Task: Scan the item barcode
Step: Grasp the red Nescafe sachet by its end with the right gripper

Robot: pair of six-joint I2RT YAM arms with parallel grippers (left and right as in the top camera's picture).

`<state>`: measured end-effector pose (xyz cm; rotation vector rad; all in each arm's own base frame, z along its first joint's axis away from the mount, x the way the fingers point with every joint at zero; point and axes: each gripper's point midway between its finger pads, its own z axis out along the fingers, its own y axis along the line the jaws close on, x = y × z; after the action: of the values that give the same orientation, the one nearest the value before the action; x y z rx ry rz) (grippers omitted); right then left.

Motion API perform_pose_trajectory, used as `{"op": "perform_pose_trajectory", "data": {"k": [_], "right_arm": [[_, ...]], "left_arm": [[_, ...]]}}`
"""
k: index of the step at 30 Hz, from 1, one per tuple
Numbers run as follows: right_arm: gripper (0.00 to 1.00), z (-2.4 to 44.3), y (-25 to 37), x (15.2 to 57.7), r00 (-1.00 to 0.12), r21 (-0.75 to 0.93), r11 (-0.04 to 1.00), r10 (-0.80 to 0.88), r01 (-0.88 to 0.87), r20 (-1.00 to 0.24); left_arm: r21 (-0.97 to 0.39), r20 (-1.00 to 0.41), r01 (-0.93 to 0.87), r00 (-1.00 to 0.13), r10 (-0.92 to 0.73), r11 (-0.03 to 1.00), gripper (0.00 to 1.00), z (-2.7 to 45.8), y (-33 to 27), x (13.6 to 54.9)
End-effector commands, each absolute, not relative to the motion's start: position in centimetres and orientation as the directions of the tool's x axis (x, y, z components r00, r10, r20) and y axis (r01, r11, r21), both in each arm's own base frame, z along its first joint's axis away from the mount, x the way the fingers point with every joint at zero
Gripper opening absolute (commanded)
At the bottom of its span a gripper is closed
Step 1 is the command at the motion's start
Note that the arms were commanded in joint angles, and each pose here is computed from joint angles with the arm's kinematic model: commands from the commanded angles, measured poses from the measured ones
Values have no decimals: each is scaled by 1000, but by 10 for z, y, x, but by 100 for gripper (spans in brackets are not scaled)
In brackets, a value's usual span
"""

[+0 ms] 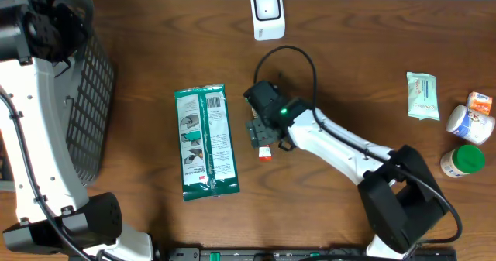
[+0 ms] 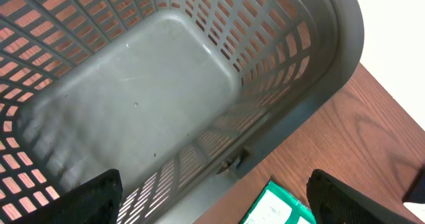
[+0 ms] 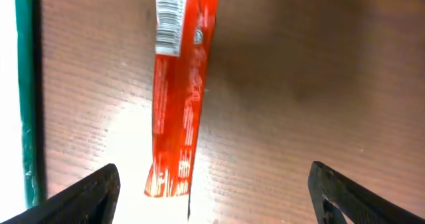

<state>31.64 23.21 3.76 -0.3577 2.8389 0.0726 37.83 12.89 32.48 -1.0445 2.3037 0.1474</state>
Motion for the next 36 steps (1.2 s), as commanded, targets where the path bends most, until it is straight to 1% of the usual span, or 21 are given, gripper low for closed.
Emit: {"op": "perform_pose_trajectory", "data": {"k": [1, 3, 4, 5, 6, 7, 8, 9, 11, 13, 14, 18, 19, 21, 26, 30, 31, 34, 36], "right_arm": [[82, 39, 233, 307, -987, 238, 965, -77, -109, -141], [75, 40, 232, 305, -996, 289, 957, -6, -31, -88], [68, 41, 233, 304, -997, 305, 952, 14, -9, -73], [57, 41, 234, 303, -998, 315, 949, 19, -2, -65], [55, 41, 236, 302, -998, 323, 946, 27, 7, -57], [72, 41, 237, 301, -998, 323, 946, 42, 24, -49], [97, 40, 239, 299, -998, 323, 946, 49, 33, -42], [99, 39, 241, 297, -998, 322, 946, 41, 25, -43], [99, 36, 243, 296, -998, 316, 949, 31, 12, -55], [81, 31, 245, 294, -998, 310, 951, 32, 13, -58], [74, 27, 244, 294, -997, 306, 951, 58, 40, -53], [49, 13, 233, 297, -979, 272, 947, 195, 172, -57], [47, 8, 228, 297, -972, 254, 946, 226, 203, -67], [49, 1, 223, 296, -963, 240, 942, 259, 235, -77], [49, -13, 229, 289, -967, 269, 941, 238, 206, -95], [51, -19, 231, 282, -970, 258, 948, 218, 185, -105], [47, -20, 227, 281, -970, 238, 954, 216, 184, -114], [45, -21, 224, 280, -970, 223, 957, 215, 186, -115], [39, -22, 225, 276, -972, 216, 960, 208, 181, -109]], "left_arm": [[-134, -575, -721, -502, -646, 680, 88, 329, 132, 375], [-134, -575, -721, -502, -646, 680, 88, 329, 132, 375], [-135, -575, -721, -502, -646, 680, 88, 329, 132, 375], [-134, -575, -721, -502, -646, 680, 88, 329, 132, 375], [-135, -575, -721, -502, -646, 680, 88, 329, 132, 375], [-134, -575, -721, -502, -646, 680, 88, 329, 132, 375], [-135, -575, -721, -502, -646, 680, 88, 329, 132, 375], [-135, -575, -721, -502, -646, 680, 88, 329, 132, 375], [-135, -575, -721, -502, -646, 680, 88, 329, 132, 375], [-135, -575, -721, -502, -646, 680, 88, 329, 132, 375], [-134, -575, -721, -502, -646, 680, 88, 329, 132, 375], [-135, -575, -721, -502, -646, 680, 88, 329, 132, 375], [-134, -575, -721, -502, -646, 680, 89, 329, 132, 375], [-134, -575, -721, -502, -646, 680, 88, 329, 132, 375], [-134, -575, -721, -502, -646, 680, 88, 329, 132, 375], [-134, -575, -721, -502, -646, 680, 89, 329, 132, 375], [-134, -575, -721, -502, -646, 680, 88, 329, 132, 375], [-134, -575, -721, -502, -646, 680, 88, 329, 132, 375], [-134, -575, -721, -502, -646, 680, 88, 329, 132, 375]]}}
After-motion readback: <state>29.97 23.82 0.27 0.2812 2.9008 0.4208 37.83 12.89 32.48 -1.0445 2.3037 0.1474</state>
